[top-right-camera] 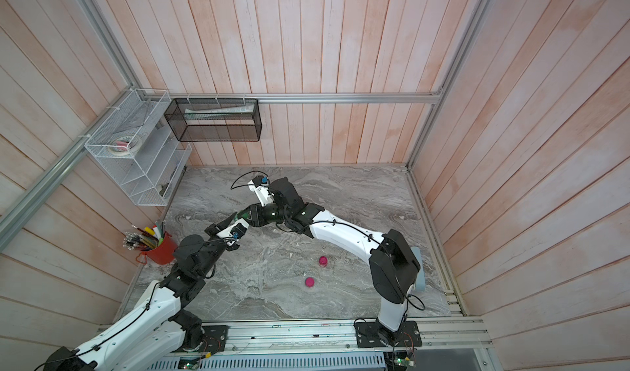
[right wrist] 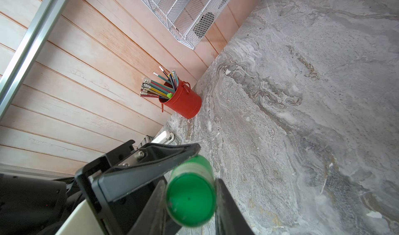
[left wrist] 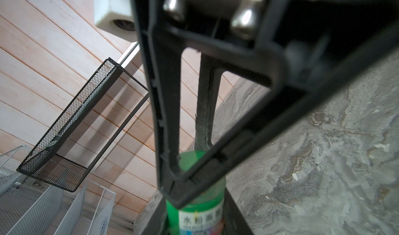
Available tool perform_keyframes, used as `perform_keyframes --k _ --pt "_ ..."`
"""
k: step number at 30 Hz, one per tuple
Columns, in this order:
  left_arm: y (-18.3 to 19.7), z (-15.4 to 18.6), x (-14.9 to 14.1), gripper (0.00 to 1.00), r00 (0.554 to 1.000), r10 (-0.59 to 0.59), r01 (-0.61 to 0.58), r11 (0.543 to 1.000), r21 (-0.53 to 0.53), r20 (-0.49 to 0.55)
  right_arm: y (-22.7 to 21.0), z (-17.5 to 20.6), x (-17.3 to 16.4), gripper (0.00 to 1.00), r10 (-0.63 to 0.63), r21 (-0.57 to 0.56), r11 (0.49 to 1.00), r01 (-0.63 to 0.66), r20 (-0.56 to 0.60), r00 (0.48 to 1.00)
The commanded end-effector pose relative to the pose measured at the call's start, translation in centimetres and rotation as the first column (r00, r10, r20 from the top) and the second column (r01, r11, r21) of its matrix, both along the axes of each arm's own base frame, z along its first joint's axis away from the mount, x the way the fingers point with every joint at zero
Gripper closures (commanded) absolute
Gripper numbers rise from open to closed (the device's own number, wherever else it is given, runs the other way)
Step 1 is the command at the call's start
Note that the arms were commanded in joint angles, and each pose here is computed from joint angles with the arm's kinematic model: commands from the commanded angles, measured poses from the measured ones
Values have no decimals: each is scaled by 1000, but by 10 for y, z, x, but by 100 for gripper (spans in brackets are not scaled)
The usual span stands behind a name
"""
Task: Close the paint jar lid
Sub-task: Screw the lid onto the paint jar.
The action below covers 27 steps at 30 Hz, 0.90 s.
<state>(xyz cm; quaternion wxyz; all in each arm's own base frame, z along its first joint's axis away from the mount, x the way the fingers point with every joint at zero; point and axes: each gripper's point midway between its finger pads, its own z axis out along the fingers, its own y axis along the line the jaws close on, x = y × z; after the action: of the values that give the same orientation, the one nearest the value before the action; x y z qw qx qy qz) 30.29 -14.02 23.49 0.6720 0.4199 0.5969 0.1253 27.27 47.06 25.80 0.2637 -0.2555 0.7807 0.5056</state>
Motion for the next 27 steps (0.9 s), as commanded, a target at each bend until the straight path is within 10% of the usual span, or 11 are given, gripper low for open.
perform_keyframes --k 1,4,5,6,19,27 --pt "-32 38 -16 59 977 -167 173 984 -32 131 5 -7 3 91 -28 -11 1000 28 12 1000" --pt "-36 31 -17 49 976 -192 196 980 -30 104 -2 -2 9 91 -35 -4 999 36 29 999" --pt "-37 30 -17 37 975 -199 203 979 -31 98 -5 0 12 91 -42 -2 999 42 35 998" --pt "-38 29 -18 1 974 -206 209 977 -30 92 -8 2 16 91 -47 -1 999 48 41 998" --pt "-38 33 -18 0 974 -207 215 973 -81 93 -93 27 84 92 -219 -40 973 229 176 960" --pt "-36 43 9 0 984 -156 111 916 -384 -86 -181 -24 125 92 -372 -299 840 452 289 882"
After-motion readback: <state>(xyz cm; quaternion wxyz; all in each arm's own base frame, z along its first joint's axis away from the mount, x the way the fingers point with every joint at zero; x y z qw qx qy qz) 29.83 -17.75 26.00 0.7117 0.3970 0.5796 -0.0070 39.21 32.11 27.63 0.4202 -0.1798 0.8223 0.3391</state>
